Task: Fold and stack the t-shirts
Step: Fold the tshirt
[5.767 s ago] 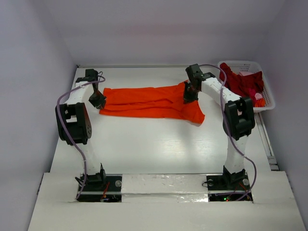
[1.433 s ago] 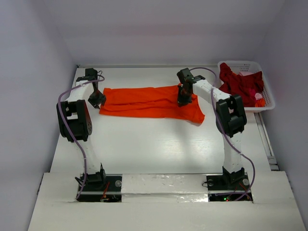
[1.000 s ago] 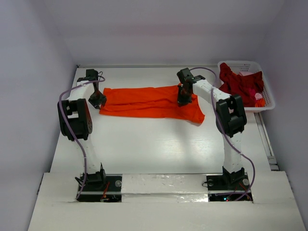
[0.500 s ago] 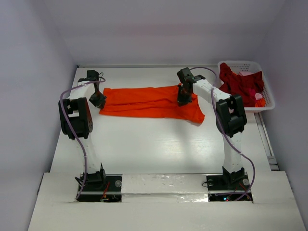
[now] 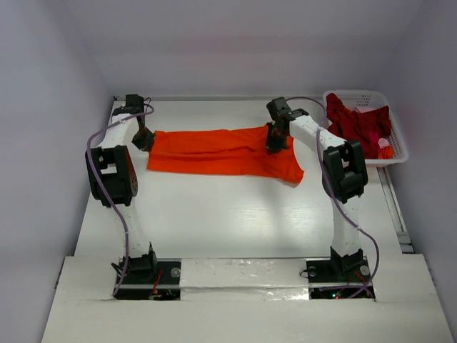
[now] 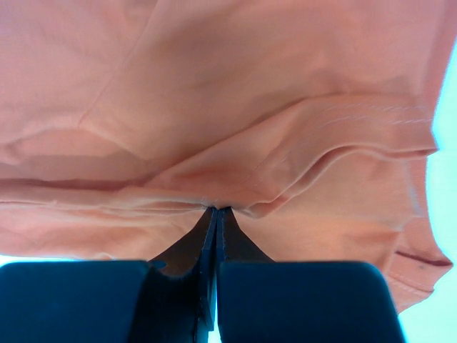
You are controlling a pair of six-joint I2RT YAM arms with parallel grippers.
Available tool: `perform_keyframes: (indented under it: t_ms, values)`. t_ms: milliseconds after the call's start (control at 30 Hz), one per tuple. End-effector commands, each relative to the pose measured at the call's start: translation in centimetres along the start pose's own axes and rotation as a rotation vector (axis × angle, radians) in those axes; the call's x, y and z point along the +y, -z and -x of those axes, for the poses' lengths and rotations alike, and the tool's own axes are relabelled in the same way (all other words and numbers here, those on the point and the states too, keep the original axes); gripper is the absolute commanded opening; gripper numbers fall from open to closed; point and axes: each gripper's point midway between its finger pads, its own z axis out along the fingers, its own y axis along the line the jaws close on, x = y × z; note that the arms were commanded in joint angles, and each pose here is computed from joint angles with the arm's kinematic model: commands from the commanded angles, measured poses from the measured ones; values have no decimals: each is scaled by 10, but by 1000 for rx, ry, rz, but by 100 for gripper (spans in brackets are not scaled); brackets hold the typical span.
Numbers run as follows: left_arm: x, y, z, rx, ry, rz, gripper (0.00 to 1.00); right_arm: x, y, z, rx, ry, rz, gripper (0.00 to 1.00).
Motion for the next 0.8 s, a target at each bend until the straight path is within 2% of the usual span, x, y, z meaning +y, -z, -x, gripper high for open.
perform_keyframes:
  t_ms: [0, 300, 467, 767]
  values:
    - [-2, 18, 17, -38, 18, -3, 0, -4, 15, 28, -59, -28, 11, 0]
    - [-3, 10, 15, -26, 19, -1, 0, -10, 16, 50, -68, -24, 30, 0]
    - [-5, 8, 15, -24, 20, -1, 0, 0, 2, 38, -7, -3, 94, 0]
    - [-9, 6, 19, -24, 29, -7, 0, -2, -11, 26, 31, 12, 103, 0]
